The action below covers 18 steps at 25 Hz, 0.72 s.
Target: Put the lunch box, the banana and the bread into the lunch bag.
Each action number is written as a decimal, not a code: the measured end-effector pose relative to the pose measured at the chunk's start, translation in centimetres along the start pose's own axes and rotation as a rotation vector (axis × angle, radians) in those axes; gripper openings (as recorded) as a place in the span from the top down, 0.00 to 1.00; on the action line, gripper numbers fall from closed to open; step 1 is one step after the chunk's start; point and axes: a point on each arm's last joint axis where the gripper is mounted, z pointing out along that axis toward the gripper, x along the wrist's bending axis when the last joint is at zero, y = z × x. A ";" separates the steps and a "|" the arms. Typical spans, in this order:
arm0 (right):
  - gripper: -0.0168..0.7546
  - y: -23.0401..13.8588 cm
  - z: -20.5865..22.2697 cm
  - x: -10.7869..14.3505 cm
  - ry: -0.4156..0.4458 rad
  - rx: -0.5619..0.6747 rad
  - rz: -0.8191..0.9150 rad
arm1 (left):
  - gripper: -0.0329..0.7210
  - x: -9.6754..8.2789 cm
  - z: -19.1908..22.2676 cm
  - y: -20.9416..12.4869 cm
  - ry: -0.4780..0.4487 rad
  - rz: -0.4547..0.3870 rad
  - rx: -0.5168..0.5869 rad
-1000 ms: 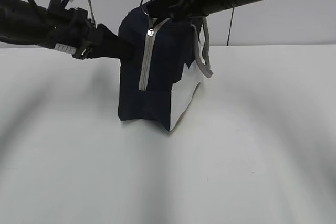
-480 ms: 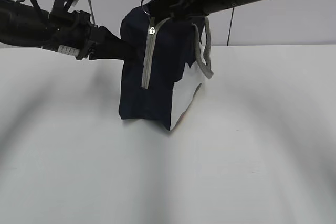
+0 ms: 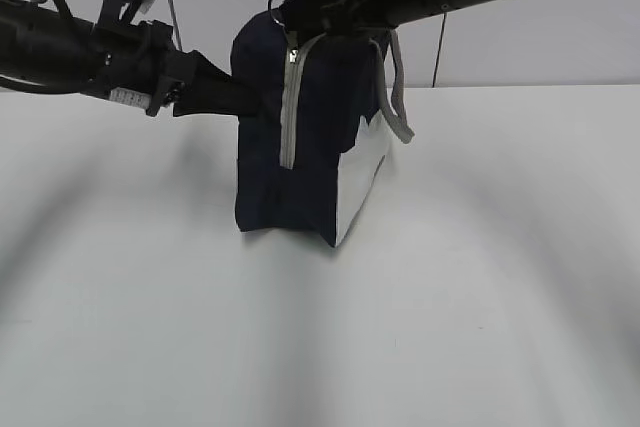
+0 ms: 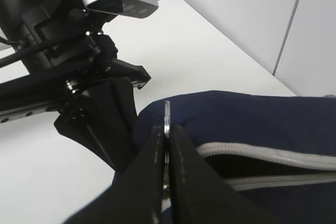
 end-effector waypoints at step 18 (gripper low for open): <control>1.00 1.4 -1.6 0.5 0.020 -0.022 0.065 | 0.95 -0.7 0.0 -0.4 -0.071 -0.047 0.049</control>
